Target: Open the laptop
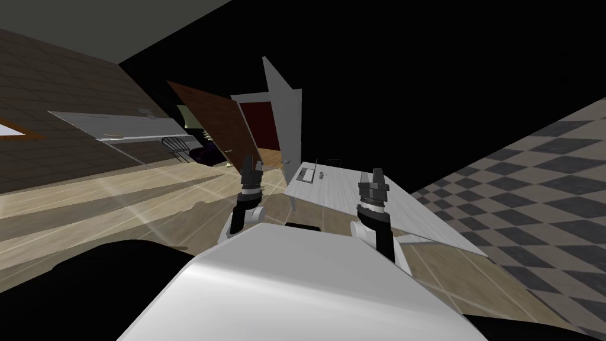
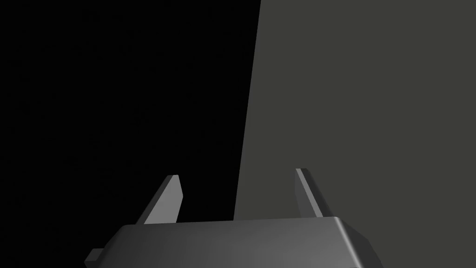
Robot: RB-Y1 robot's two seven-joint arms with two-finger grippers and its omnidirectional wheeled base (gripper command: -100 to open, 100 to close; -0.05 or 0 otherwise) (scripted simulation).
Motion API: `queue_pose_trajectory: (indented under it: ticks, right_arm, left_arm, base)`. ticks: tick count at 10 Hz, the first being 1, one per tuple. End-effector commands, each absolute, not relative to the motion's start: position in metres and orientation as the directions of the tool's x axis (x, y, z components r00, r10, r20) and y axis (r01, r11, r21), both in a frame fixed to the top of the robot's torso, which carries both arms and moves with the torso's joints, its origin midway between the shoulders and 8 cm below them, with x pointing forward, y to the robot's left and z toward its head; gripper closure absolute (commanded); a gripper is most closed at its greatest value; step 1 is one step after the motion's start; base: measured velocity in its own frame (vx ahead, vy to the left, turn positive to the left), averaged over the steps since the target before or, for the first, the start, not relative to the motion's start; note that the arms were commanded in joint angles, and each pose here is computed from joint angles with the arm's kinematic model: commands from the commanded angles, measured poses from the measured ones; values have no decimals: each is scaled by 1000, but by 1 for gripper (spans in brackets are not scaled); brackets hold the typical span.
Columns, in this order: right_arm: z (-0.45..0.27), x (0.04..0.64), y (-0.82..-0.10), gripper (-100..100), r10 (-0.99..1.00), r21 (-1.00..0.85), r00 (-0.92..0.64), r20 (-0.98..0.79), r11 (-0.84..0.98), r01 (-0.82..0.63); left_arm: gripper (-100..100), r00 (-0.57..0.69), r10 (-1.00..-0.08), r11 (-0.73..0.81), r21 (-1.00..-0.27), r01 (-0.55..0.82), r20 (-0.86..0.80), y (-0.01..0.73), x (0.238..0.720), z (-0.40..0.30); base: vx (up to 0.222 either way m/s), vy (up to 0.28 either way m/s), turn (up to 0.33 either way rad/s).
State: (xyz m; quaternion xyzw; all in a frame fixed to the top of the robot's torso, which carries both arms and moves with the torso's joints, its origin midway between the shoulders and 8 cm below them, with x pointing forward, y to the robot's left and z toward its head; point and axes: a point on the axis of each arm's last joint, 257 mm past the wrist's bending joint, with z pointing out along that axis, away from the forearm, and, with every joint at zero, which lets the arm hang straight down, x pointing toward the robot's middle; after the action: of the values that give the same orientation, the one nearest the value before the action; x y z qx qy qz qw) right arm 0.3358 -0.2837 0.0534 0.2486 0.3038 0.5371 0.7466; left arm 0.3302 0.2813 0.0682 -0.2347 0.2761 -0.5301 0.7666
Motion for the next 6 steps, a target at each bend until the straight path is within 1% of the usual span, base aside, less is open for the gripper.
queue_pose_trajectory:
  ticks: [1, 6]
  right_arm:
    - [53, 336, -284, 0, 953, 698, 238, -187, 300, -651]
    - [53, 336, -284, 0, 953, 697, 238, -187, 300, -651]
  left_arm:
    - [0, 286, -942, 328, -653, 683, -174, 281, 330, 68]
    - [0, 286, -942, 328, -652, 683, -174, 281, 330, 68]
  base:
    - [0, 0, 0]
    - [0, 0, 0]
